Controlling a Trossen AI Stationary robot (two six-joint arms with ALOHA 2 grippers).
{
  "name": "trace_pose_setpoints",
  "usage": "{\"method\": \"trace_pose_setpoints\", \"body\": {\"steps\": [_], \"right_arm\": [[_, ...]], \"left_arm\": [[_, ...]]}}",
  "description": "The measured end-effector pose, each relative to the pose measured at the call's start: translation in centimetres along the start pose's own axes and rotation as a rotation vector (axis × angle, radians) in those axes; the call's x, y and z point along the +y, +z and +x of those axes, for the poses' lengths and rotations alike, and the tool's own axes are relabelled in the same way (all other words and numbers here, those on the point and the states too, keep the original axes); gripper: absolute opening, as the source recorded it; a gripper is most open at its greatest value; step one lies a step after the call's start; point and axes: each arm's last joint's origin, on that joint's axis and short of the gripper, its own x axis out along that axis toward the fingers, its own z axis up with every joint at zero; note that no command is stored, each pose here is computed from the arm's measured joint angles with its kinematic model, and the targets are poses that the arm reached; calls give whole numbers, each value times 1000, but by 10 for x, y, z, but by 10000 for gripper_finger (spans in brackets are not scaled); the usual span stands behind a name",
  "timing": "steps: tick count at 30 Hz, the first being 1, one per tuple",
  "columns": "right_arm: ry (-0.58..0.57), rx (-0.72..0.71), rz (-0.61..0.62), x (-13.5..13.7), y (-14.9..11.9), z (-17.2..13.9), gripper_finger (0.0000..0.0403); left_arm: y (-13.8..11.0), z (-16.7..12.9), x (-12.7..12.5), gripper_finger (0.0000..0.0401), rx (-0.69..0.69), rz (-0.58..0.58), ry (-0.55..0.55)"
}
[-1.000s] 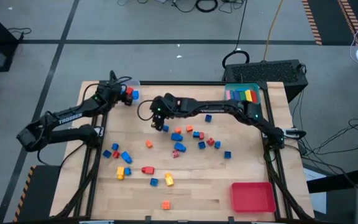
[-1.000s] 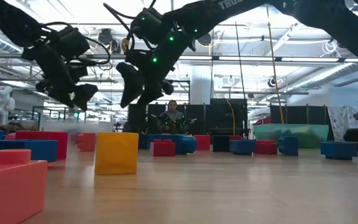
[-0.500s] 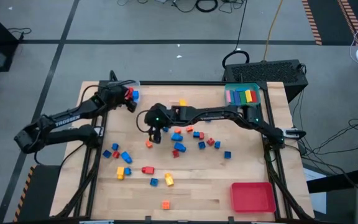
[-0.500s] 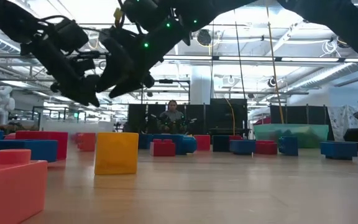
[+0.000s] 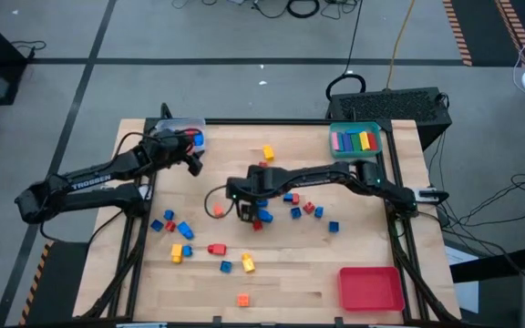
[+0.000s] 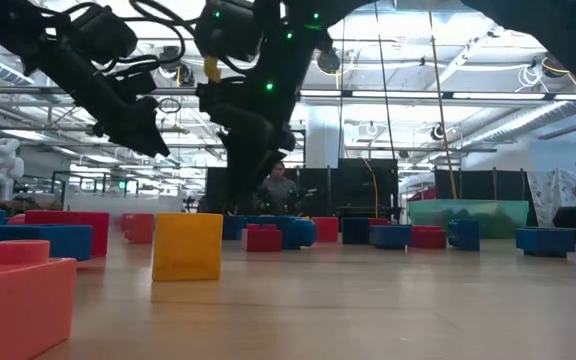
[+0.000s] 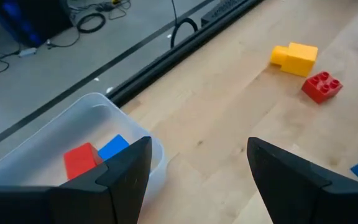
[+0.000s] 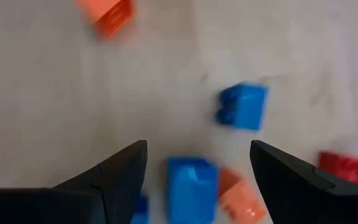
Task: Sort blocks by size
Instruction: Put the big blue game piece into the transparent bin
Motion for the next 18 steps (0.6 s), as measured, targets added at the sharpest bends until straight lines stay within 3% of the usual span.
{"method": "trace_pose_setpoints", "body": {"steps": [5,18], "right_arm": [[-14,109,-34,1,-12,0,270],[67,74,-56,-5,-23,30,269]], "left_arm": [[0,0,-3,265,-3,7,-14],[1,-1,-6,265,-10,11,-29]]}}
